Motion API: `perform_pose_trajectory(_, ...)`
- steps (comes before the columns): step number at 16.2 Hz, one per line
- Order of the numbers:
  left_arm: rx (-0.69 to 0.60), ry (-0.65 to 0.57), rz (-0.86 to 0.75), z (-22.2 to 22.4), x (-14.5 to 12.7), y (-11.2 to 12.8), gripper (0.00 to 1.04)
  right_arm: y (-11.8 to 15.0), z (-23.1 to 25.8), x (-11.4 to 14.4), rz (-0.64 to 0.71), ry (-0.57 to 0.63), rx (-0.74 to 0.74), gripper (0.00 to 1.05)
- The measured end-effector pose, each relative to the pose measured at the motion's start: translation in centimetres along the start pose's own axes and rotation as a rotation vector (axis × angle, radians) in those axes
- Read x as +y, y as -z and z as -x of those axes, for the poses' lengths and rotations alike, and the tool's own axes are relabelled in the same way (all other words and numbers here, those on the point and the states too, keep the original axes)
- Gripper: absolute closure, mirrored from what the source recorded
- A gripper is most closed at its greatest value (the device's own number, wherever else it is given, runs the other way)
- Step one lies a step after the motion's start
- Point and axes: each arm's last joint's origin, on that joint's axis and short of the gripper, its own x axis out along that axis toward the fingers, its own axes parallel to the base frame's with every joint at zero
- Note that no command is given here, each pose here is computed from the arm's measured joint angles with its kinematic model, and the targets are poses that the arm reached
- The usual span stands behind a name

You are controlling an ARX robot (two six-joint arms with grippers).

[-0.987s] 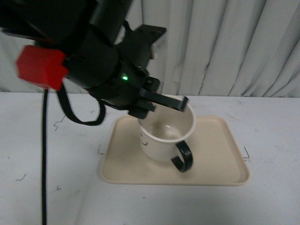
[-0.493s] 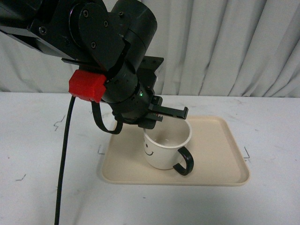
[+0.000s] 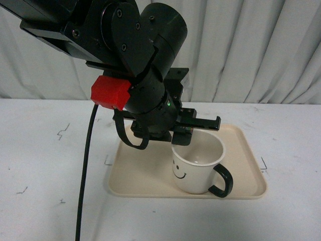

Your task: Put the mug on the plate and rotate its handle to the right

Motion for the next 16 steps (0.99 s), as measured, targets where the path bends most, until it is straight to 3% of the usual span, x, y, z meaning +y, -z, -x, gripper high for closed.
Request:
perform_pose_trajectory(2, -0.030, 0.011, -0.040, 0.6, -0.5, 0.5, 0.53, 0.0, 0.0, 0.0, 0.000, 0.000, 0.000, 0.06)
perform_pose_trajectory(4, -0.183, 0.050, -0.113, 3.9, -1.0, 0.7, 0.31, 0.0, 0.0, 0.0, 0.000, 0.000, 0.000, 0.06)
perform_pose_trajectory(5, -0.319, 0.124, -0.147, 6.5, -1.2, 0.8, 0.22, 0.0, 0.0, 0.0, 0.000, 0.000, 0.000, 0.06)
perform_pose_trajectory(6, -0.532, 0.190, -0.177, 10.5, -1.0, 1.0, 0.11, 0.0, 0.0, 0.0, 0.000, 0.000, 0.000, 0.06)
perform_pose_trajectory(7, -0.832, 0.116, -0.180, 15.6, -0.4, 2.0, 0.07, 0.0, 0.0, 0.0, 0.000, 0.000, 0.000, 0.06)
perform_pose_trajectory(8, -1.020, -0.107, -0.054, 17.9, 0.7, 3.4, 0.20, 0.0, 0.0, 0.0, 0.000, -0.001, 0.000, 0.06)
perform_pose_trajectory(9, -1.065, -0.262, 0.040, 18.3, 2.3, 5.4, 0.30, 0.0, 0.0, 0.0, 0.000, 0.000, 0.000, 0.06)
perform_pose_trajectory(10, -0.999, -0.378, 0.087, 17.1, 4.4, 8.4, 0.43, 0.0, 0.0, 0.0, 0.000, 0.000, 0.000, 0.06)
perform_pose_trajectory(11, -0.935, -0.415, 0.094, 16.4, 5.7, 10.8, 0.54, 0.0, 0.0, 0.0, 0.000, 0.000, 0.000, 0.06)
perform_pose_trajectory(15, -1.003, -0.392, 0.094, 19.2, 7.6, 15.4, 1.01, 0.0, 0.0, 0.0, 0.000, 0.000, 0.000, 0.06)
perform_pose_trajectory(16, -0.962, -0.394, 0.092, 18.9, 8.1, 16.9, 1.03, 0.0, 0.0, 0.0, 0.000, 0.000, 0.000, 0.06)
